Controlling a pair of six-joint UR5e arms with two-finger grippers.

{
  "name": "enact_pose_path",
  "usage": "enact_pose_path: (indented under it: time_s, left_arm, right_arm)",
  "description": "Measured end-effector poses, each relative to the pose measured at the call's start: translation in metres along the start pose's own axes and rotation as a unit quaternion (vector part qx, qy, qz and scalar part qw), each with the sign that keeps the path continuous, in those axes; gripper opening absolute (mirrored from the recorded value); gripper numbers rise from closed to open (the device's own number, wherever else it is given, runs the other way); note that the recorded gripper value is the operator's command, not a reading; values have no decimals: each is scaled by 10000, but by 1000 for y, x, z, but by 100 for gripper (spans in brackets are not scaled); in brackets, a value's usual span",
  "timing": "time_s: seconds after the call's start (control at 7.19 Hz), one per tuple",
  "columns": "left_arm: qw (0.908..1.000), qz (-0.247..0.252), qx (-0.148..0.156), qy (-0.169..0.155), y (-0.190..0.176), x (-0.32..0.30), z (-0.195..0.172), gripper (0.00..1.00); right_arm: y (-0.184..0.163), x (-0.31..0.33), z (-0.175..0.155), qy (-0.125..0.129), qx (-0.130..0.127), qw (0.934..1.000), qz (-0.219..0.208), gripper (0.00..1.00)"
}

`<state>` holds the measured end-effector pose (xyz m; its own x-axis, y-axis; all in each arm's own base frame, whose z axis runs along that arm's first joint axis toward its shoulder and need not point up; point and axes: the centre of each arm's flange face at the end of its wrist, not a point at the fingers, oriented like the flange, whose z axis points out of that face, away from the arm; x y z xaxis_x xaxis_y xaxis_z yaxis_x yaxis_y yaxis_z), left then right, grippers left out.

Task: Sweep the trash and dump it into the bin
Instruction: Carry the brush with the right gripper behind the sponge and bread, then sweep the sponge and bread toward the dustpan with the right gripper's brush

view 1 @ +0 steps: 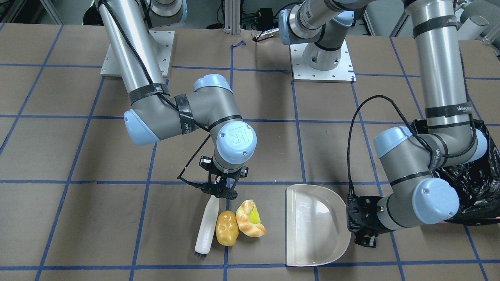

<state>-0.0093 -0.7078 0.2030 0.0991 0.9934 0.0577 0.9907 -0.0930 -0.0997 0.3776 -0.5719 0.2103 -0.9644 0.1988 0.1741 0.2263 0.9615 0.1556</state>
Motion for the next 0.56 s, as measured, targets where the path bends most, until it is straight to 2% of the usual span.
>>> enact_pose_path:
  time_s: [0.56]
  left_arm:
    - [10000, 12, 6, 5, 3, 0, 1, 0]
  right_arm:
    - [8, -22, -11, -340, -81, 9993, 134, 21]
